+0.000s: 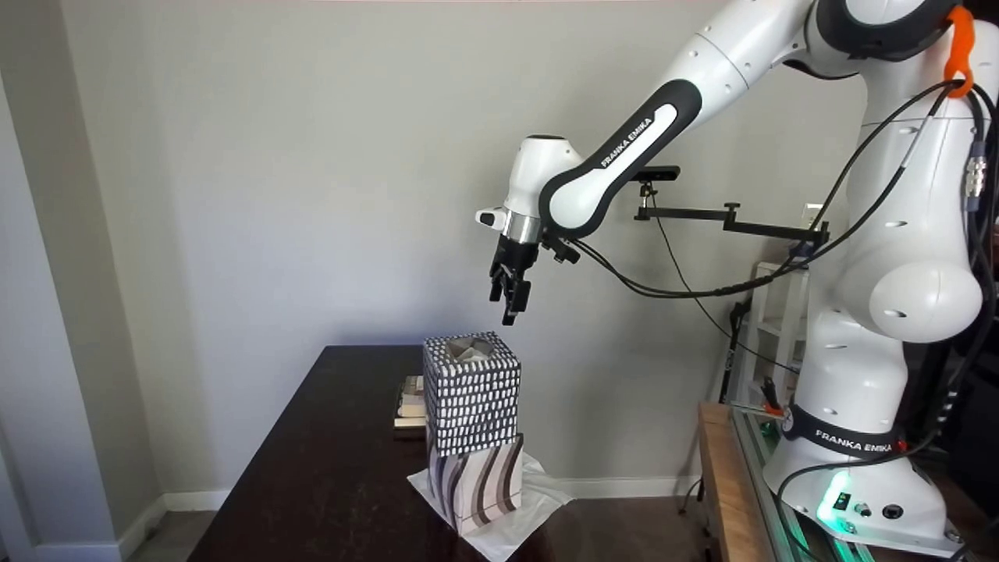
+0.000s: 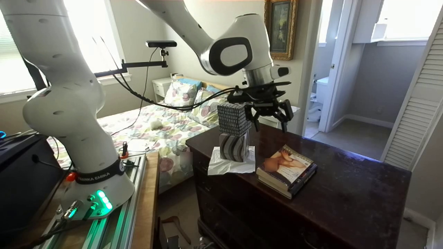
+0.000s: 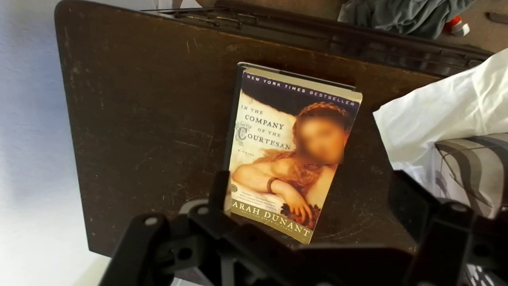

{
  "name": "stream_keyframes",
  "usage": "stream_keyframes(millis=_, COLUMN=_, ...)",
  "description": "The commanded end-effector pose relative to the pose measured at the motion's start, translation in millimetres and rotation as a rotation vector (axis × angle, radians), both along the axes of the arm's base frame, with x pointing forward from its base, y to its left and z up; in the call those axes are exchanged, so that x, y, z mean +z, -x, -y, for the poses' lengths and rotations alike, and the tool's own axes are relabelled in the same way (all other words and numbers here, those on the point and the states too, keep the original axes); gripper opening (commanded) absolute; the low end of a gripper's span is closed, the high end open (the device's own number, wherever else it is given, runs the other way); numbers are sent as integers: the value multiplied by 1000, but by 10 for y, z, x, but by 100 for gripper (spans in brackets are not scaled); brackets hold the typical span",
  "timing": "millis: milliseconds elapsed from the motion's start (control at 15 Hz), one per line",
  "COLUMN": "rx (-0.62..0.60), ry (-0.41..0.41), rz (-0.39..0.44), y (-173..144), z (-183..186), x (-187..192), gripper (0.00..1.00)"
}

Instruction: Put the white book on top of the tissue box.

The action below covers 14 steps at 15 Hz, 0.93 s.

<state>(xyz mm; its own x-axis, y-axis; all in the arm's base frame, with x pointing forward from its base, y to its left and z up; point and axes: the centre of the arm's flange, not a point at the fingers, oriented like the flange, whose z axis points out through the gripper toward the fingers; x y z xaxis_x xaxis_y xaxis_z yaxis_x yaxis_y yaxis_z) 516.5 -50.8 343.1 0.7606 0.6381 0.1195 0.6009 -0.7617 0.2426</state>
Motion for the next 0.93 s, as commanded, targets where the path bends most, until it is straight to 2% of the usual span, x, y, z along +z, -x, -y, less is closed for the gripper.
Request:
stream_keyframes(millis=0, rx=59, ry=-19, rz=18, y=6, z=-119, x=-200, gripper=100)
stream_keyframes(millis=333, rx=139, ry=-14, rz=48, y=41, z=-388, x=-680, gripper=100)
stream_keyframes(millis=867, rx=178, ry=-4, rz=61, y=45, z=-358, x=-1253, gripper=100)
